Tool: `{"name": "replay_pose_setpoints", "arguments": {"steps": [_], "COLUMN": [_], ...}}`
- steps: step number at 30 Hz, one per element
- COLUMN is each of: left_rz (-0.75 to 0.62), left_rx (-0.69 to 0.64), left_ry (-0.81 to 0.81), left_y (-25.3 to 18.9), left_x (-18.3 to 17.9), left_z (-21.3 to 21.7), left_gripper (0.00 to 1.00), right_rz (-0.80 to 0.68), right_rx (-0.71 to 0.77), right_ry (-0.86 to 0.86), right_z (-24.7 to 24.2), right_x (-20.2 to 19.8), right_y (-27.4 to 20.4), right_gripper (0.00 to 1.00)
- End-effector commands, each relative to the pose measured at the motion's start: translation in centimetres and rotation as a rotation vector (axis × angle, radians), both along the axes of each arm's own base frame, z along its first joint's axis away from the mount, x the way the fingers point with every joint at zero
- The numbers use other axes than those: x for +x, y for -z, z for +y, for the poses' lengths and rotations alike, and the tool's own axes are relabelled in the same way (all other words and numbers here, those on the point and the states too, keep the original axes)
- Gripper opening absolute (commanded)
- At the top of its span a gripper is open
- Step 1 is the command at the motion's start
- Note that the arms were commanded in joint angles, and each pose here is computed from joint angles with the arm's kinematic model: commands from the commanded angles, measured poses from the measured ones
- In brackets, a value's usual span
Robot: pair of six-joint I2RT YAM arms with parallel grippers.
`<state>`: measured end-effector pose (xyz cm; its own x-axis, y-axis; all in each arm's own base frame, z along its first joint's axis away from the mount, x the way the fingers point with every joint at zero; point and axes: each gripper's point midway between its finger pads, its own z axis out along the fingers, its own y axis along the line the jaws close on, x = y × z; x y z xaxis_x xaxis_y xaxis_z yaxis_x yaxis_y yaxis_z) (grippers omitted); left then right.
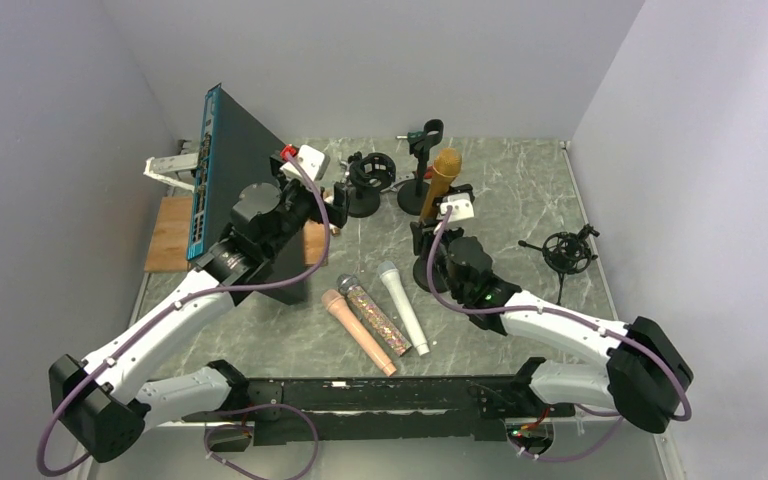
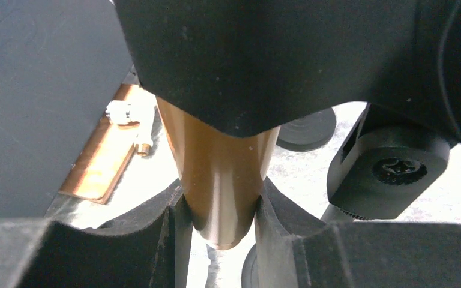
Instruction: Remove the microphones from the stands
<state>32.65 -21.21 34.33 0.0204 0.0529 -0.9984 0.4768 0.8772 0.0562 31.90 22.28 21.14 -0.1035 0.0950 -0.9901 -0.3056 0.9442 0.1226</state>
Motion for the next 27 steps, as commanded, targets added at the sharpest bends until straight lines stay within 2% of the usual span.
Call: {"name": "replay_pose_setpoints", "arguments": {"steps": [1,5,12,18,21,24,27], "left_rz": [-0.024,0.001,0.064,0.071,0.025,-0.021,-0.042], "left_rx": [-0.046,-0.030,-0.117,-0.146,-0.157,-0.100,-0.043], "left_ry": [0.096,0.248,0.394,0.403,0.372,0.337,0.365], "left_y": [-2.2,-1.5,-0.7,0.3,0.0,0.0,0.3], "left_x": [-0.4,-1.2,-2.3,-1.8,-2.2,-3.3,-4.5], "left_z": [-1.8,-4.6,-7.5,-8.5,-9.0,-9.9,-11.2], "left_gripper": [0.99,0.99,1.00,0.99,0.99,0.99,0.99], "right_rz": [-0.032,0.012,0.083,0.130,0.190,0.246,0.304], "right_rx": [0.092,0.073,0.070,0.101,0.131,0.138,0.125], "right_ry": [0.039,0.039,0.073,0.046,0.041,0.004,0.069], "right_z": [-0.6,-0.9,-2.6,-4.3,-5.0,-4.9,-6.3], "right_x": [-0.1,-0.6,-2.0,-4.6,-6.0,-7.2,-7.8], "right_y": [-2.2,-1.5,-1.9,-1.9,-1.2,-1.1,-1.3], "right_gripper": [0.18,0.45,0.81,0.93,0.95,0.96,1.00]}}
